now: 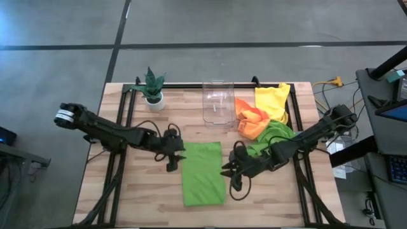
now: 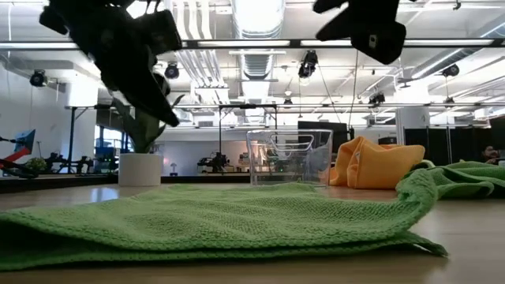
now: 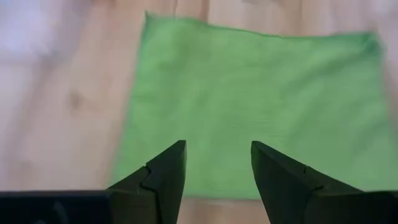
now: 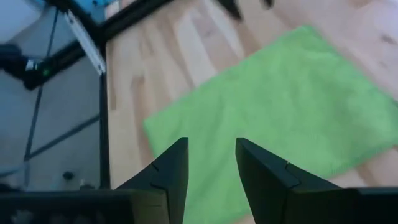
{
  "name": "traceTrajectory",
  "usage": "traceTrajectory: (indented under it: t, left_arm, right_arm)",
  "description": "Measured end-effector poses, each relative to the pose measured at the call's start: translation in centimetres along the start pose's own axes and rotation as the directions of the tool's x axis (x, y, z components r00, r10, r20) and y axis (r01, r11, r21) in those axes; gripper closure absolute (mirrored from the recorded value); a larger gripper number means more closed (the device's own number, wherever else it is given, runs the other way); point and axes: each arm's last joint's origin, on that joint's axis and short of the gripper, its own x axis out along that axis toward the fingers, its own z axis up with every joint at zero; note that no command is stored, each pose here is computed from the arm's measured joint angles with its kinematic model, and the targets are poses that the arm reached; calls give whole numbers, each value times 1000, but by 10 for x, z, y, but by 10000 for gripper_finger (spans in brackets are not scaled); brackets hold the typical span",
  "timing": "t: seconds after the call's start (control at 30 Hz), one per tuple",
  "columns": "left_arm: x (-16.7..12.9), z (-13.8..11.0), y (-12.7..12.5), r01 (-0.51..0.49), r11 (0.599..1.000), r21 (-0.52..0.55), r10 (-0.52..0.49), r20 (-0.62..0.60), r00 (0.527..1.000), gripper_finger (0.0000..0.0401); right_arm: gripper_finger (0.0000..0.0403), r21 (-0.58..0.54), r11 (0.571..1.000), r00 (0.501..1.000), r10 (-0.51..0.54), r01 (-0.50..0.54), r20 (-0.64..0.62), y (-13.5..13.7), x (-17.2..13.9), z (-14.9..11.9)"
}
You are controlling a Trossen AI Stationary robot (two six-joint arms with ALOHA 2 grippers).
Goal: Fold microfiber towels
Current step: Fold the top green towel
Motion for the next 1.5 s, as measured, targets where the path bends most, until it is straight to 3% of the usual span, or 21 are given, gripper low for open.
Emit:
traceTrajectory:
  t: [0.1, 0.17, 0.33, 0.5, 0.63, 0.77, 0.87, 1.0, 1.13, 1.23, 1.5]
  left_arm:
    - [-3, -4, 0, 116, 970, -212, -133, -70, 989, 235]
    - [-3, -8, 0, 138, 939, -316, -176, -96, 980, 235]
    - [2, -19, 5, 79, 840, -537, -142, -77, 987, 235]
    - [17, -43, 29, 54, 658, -751, -102, -18, 995, 235]
    - [27, -65, 49, 74, 514, -854, -76, 41, 996, 235]
    - [31, -81, 66, 32, 354, -935, -26, 25, 999, 235]
    - [33, -83, 69, 26, 341, -940, -18, 21, 1000, 235]
    - [37, -79, 70, 69, 365, -928, 17, 81, 997, 235]
    - [45, -80, 72, 66, 363, -930, 46, 88, 995, 227]
    - [53, -82, 74, 26, 360, -933, 57, 49, 997, 204]
    - [68, -75, 74, 39, 363, -931, 56, 64, 996, 127]
  right_arm:
    - [275, 18, 999, 999, -30, 30, 28, -1, 0, 1]
    - [277, 20, 999, 998, -48, 48, 43, -2, 0, 1]
    - [282, 23, 996, 992, -92, 90, 86, -3, 0, 2]
    - [281, 24, 994, 989, -105, 103, 100, -3, 0, 2]
    - [280, 18, 995, 990, -104, 103, 98, -3, 0, 1]
    - [282, 14, 995, 990, -104, 103, 97, -3, 0, 1]
    - [285, 14, 995, 990, -104, 103, 96, -3, 0, 1]
    - [287, 12, 995, 991, -101, 100, 92, -3, 0, 1]
    - [287, 11, 995, 991, -100, 99, 91, -3, 0, 1]
    - [290, 5, 995, 991, -100, 100, 90, -3, 0, 1]
    - [293, 8, 995, 991, -100, 100, 90, -3, 1, 1]
